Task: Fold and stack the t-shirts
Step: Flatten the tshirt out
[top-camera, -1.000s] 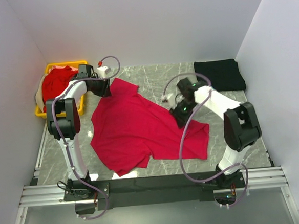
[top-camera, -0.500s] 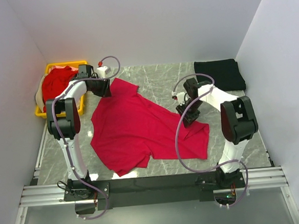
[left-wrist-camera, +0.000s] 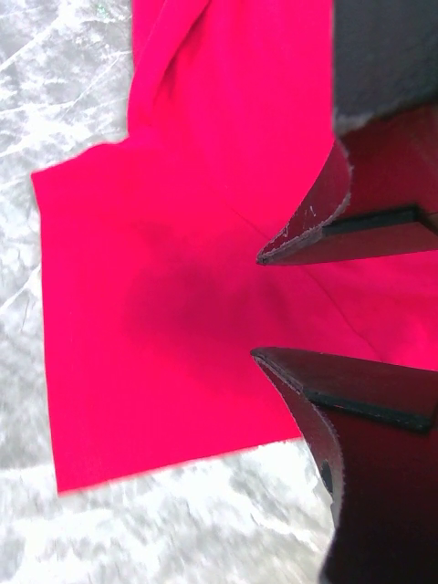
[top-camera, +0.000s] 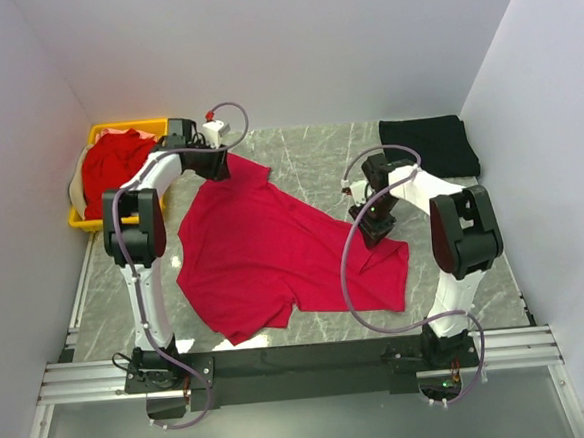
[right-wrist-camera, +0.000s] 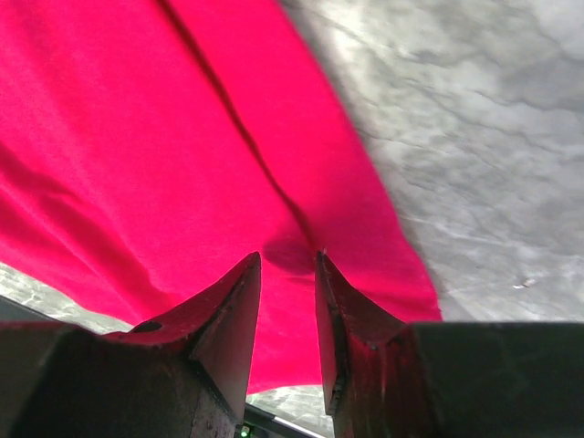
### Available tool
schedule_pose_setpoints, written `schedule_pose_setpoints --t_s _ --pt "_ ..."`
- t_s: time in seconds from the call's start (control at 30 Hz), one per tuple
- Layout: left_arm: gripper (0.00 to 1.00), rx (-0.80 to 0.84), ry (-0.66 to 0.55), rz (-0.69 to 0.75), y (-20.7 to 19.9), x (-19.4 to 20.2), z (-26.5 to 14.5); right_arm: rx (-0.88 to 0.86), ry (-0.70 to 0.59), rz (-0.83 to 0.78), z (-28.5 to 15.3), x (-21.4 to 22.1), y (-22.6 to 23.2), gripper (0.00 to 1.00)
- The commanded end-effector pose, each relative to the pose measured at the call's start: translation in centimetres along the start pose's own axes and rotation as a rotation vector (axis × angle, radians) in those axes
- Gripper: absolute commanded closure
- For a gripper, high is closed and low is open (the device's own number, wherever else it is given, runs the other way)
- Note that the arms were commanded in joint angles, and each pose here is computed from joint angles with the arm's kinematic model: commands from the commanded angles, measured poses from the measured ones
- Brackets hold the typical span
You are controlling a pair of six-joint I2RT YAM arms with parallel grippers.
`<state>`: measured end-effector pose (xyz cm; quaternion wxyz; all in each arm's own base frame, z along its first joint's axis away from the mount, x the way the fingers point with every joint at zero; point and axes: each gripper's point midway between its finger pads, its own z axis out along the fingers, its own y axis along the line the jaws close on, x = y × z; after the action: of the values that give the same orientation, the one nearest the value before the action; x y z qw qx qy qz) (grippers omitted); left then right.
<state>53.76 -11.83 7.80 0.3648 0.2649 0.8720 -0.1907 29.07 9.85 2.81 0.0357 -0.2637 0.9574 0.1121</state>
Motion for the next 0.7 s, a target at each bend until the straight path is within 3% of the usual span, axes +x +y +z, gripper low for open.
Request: schedule_pose_setpoints --t_s 0.0,0.3,0.4,0.53,0.67 --pt "0.53 0.007 -0.051 0.019 -0.1 -2.0 0.4 0.025 -0.06 0.024 -1.5 -1.2 -0.9 0.62" --pt "0.52 -0.018 -0.063 0.027 0.9 -2.6 1.9 -0.033 -0.002 0.031 0.3 -0.4 -0.5 0.69" --pt "0.52 -0.026 -0.075 0.027 1.1 -3.0 2.7 -0.057 0.01 0.021 0.4 -0.3 -0.1 0.78" --pt "0.52 -0.028 -0.072 0.029 0.9 -3.0 3.9 -0.057 0.001 0.007 0.1 -0.4 -0.1 1.0" --pt "0.53 -0.037 -0.068 0.027 0.9 -2.9 4.9 -0.053 -0.022 -0.008 -1.0 -0.8 -0.1 1.0"
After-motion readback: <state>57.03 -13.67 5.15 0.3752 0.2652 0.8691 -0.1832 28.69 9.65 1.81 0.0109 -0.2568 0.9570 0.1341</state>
